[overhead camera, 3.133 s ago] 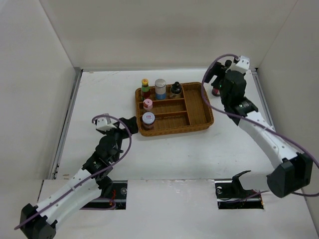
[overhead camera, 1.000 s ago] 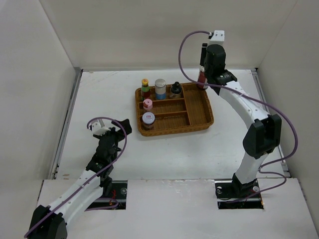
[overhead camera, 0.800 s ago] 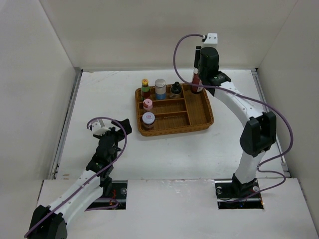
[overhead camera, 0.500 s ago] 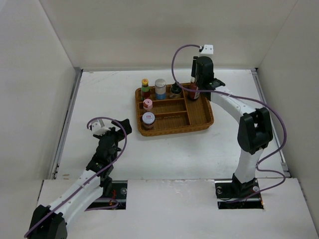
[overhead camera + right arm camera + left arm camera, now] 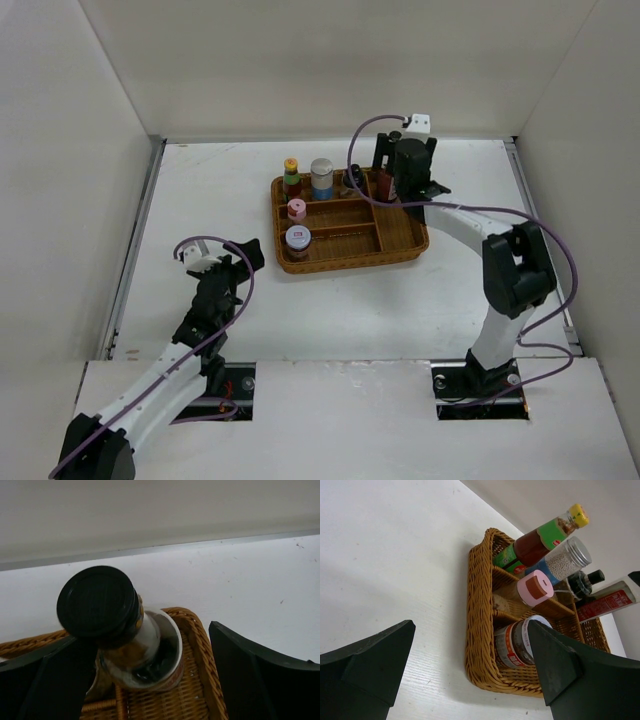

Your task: Organize the condiment bottles

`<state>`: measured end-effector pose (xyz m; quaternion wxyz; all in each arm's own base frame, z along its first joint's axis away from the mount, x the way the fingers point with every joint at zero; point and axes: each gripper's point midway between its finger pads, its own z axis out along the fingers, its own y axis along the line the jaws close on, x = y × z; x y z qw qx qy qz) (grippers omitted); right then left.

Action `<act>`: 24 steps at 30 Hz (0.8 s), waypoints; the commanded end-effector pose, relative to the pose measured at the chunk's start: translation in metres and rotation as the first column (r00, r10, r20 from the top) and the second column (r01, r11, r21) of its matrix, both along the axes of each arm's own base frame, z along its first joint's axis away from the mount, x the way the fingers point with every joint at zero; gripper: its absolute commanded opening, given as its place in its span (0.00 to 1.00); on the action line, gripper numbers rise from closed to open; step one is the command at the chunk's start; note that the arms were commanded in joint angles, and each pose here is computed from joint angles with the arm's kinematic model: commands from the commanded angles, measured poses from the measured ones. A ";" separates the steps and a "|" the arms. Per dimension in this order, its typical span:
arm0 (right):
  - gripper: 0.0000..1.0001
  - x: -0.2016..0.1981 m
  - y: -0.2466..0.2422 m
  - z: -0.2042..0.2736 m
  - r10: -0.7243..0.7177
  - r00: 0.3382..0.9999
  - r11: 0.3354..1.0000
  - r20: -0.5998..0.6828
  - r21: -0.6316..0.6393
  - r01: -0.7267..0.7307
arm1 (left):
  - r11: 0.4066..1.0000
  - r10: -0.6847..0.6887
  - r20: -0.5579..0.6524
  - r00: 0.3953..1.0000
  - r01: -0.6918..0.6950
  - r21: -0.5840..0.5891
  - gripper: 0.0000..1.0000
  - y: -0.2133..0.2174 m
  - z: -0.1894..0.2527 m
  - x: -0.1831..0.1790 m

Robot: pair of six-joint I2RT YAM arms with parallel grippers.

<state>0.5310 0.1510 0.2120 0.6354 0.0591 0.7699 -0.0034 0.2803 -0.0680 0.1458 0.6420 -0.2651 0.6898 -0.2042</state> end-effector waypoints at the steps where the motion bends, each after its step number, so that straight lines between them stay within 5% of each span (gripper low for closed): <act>1: 0.97 -0.020 0.000 0.091 0.009 0.979 0.994 0.203 0.107 -0.031 | 1.000 -0.001 0.037 0.999 0.002 -0.022 1.00 -0.002 0.014 0.005; 10: 1.00 -0.089 -0.023 0.126 0.001 0.962 0.981 0.272 0.187 -0.054 | 0.997 0.075 -0.054 0.996 -0.076 -0.009 1.00 0.019 -0.007 0.007; 17: 1.00 -0.151 -0.089 0.036 -0.227 0.963 0.914 0.145 0.372 0.160 | 0.993 0.116 -0.213 0.970 -0.120 -0.004 1.00 0.025 -0.037 0.013; 24: 1.00 -0.193 -0.112 -0.042 -0.287 0.958 0.839 0.013 0.485 0.245 | 0.991 0.132 -0.316 0.940 -0.129 0.029 1.00 0.031 -0.047 0.015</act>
